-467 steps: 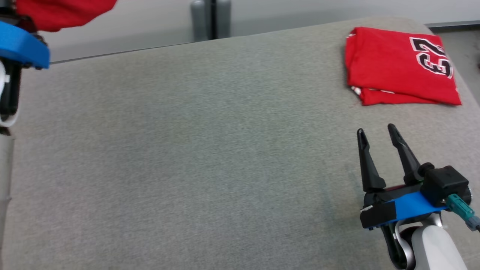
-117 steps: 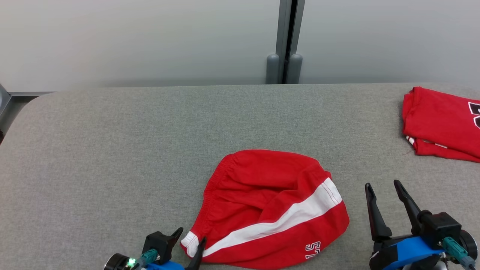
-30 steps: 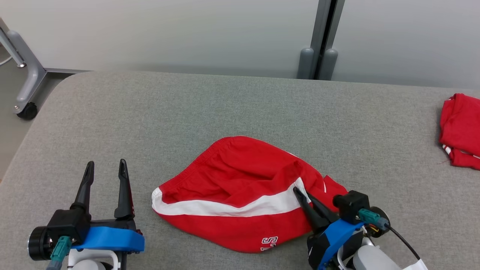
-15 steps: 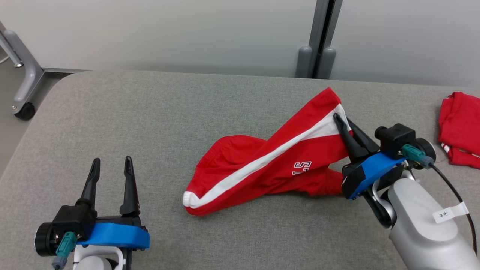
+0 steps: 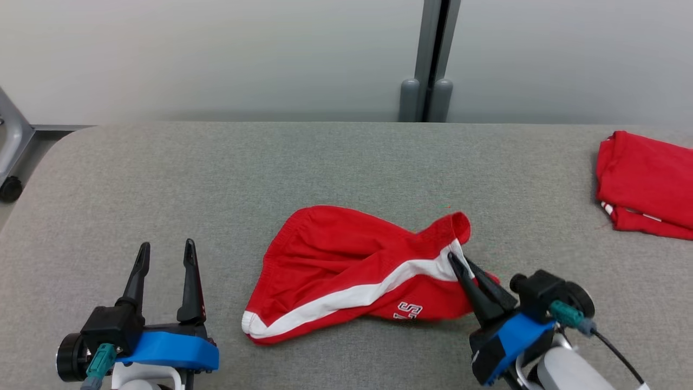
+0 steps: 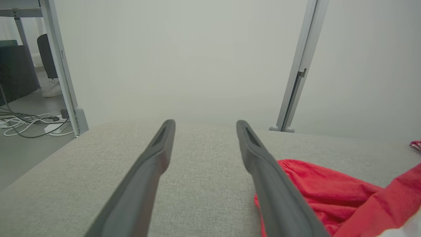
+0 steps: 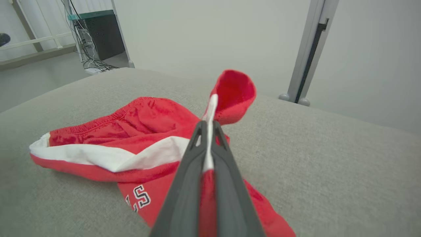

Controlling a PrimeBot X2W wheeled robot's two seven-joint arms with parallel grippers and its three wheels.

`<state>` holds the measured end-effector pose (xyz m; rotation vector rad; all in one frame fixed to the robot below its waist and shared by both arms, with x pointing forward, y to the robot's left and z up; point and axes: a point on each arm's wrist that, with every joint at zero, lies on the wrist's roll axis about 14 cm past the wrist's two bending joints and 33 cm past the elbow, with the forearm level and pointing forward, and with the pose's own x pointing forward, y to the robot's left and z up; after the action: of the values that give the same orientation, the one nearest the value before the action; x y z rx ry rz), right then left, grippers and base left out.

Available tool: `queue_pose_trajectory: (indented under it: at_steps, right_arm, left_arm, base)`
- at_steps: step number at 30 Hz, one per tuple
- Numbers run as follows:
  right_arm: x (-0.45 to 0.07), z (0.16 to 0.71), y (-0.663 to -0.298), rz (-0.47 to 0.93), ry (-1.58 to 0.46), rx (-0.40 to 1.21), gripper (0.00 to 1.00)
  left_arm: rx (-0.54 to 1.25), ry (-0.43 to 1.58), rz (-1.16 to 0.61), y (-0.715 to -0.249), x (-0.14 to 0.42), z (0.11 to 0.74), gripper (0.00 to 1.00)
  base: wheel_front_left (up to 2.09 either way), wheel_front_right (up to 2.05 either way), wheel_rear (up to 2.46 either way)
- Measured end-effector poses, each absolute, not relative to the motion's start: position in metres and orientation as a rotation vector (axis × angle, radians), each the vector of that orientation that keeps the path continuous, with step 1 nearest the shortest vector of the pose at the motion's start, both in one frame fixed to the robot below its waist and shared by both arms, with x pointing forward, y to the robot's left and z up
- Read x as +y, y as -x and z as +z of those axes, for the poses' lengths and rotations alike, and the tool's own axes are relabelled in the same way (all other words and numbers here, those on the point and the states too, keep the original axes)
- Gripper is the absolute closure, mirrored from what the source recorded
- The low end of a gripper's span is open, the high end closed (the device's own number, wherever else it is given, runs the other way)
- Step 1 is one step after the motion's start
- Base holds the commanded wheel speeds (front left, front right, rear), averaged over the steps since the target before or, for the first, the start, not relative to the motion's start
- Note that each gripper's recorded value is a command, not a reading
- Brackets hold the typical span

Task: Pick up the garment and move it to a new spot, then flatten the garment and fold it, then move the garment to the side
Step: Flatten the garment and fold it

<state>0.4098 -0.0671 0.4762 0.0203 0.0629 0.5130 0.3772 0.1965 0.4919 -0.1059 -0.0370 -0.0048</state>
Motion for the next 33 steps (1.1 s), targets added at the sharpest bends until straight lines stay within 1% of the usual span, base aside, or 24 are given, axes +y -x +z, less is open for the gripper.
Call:
queue_pose_trajectory:
  at_steps: [4, 5, 6, 10, 11, 12, 13, 14, 15, 16, 19, 21, 29, 33]
  right_arm:
    - [-0.069, 0.464, -0.379, 0.516, -0.052, 0.091, 1.0]
    - [-0.069, 0.464, -0.379, 0.516, -0.052, 0.091, 1.0]
    - [-0.074, 0.456, -0.366, 0.506, -0.058, 0.111, 1.0]
    - [-0.072, 0.441, -0.339, 0.511, -0.084, 0.162, 1.0]
    - [-0.072, 0.441, -0.339, 0.511, -0.084, 0.162, 1.0]
    - [-0.072, 0.43, -0.327, 0.509, -0.098, 0.202, 1.0]
    - [-0.072, 0.43, -0.327, 0.509, -0.098, 0.202, 0.79]
    - [-0.072, 0.427, -0.323, 0.513, -0.097, 0.215, 0.55]
    - [-0.072, 0.425, -0.321, 0.521, -0.089, 0.219, 0.02]
    - [-0.072, 0.425, -0.32, 0.524, -0.085, 0.219, 0.0]
    - [-0.07, 0.432, -0.32, 0.525, -0.098, 0.2, 0.0]
    - [-0.074, 0.443, -0.327, 0.515, -0.093, 0.16, 0.0]
    - [-0.1, 0.513, -0.377, 0.471, 0.02, -0.081, 0.0]
    - [-0.108, 0.528, -0.4, 0.449, 0.067, -0.103, 0.0]
  left_arm:
    - [-0.036, 0.11, -0.032, -0.383, 0.187, 0.492, 0.0]
    - [-0.036, 0.11, -0.032, -0.383, 0.187, 0.492, 0.0]
    - [-0.034, 0.111, -0.045, -0.385, 0.183, 0.491, 0.0]
    - [-0.033, 0.114, -0.059, -0.388, 0.178, 0.491, 0.0]
    - [-0.033, 0.114, -0.059, -0.388, 0.178, 0.491, 0.0]
    - [-0.03, 0.114, -0.063, -0.388, 0.177, 0.49, 0.0]
    - [-0.03, 0.114, -0.063, -0.388, 0.177, 0.49, 0.0]
    - [-0.029, 0.115, -0.063, -0.389, 0.176, 0.489, 0.0]
    - [-0.028, 0.115, -0.064, -0.389, 0.176, 0.489, 0.0]
    - [-0.027, 0.115, -0.064, -0.389, 0.176, 0.489, 0.0]
    - [-0.026, 0.115, -0.063, -0.389, 0.176, 0.488, 0.0]
    - [-0.027, 0.115, -0.061, -0.389, 0.177, 0.489, 0.0]
    - [-0.037, 0.11, -0.045, -0.387, 0.183, 0.492, 0.0]
    - [-0.037, 0.109, -0.035, -0.386, 0.186, 0.492, 0.0]
  base:
    - [0.0, 0.0, 0.0]
    - [0.0, 0.0, 0.0]
    - [0.0, 0.0, 0.0]
    - [0.0, 0.0, 0.0]
    - [0.0, 0.0, 0.0]
    - [0.0, 0.0, 0.0]
    - [0.0, 0.0, 0.0]
    - [0.0, 0.0, 0.0]
    - [0.0, 0.0, 0.0]
    - [0.0, 0.0, 0.0]
    - [0.0, 0.0, 0.0]
    - [0.0, 0.0, 0.0]
    - [0.0, 0.0, 0.0]
    - [0.0, 0.0, 0.0]
